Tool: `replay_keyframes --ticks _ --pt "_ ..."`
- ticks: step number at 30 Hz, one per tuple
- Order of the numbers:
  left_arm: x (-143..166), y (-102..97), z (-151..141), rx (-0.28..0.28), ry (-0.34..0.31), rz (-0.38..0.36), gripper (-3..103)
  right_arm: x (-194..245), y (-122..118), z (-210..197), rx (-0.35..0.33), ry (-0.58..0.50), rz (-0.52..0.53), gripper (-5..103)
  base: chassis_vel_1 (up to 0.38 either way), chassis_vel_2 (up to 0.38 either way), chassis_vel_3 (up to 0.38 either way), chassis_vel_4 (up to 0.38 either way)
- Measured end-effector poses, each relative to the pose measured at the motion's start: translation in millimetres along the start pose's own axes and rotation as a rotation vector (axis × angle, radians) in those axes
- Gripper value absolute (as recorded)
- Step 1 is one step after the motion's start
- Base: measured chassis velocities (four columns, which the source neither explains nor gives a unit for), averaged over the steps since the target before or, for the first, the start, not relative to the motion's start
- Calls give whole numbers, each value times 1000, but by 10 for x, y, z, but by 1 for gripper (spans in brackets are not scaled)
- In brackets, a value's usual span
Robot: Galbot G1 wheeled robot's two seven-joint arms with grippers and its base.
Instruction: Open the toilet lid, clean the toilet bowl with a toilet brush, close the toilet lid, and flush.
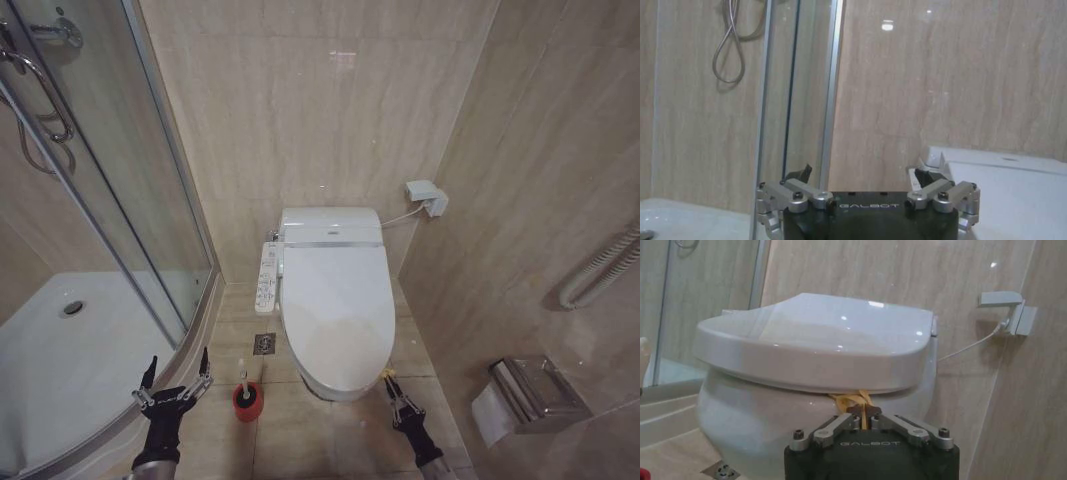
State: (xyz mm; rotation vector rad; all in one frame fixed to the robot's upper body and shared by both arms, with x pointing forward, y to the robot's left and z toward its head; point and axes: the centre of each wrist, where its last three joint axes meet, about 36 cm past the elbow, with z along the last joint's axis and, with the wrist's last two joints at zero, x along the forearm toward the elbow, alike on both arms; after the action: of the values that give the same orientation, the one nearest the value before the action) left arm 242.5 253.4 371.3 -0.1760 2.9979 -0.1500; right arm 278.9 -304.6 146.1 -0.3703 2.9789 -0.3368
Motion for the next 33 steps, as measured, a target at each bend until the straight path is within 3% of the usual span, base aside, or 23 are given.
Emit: replay_keyframes --ticks 1,8,24,33 --pt "-4 1 3 0 0 1 100 17 1 -3 0 1 1 3 0 0 0 0" --pt "-25 7 4 2 -3 2 100 70 13 -32 -3 1 9 3 0 0 0 0" --pt "-92 34 27 9 -9 -6 100 97 42 -334 -43 -68 137 0 0 0 0 0" --pt "-87 76 16 0 -11 -17 100 -146 35 -866 -58 -229 180 0 0 0 0 0"
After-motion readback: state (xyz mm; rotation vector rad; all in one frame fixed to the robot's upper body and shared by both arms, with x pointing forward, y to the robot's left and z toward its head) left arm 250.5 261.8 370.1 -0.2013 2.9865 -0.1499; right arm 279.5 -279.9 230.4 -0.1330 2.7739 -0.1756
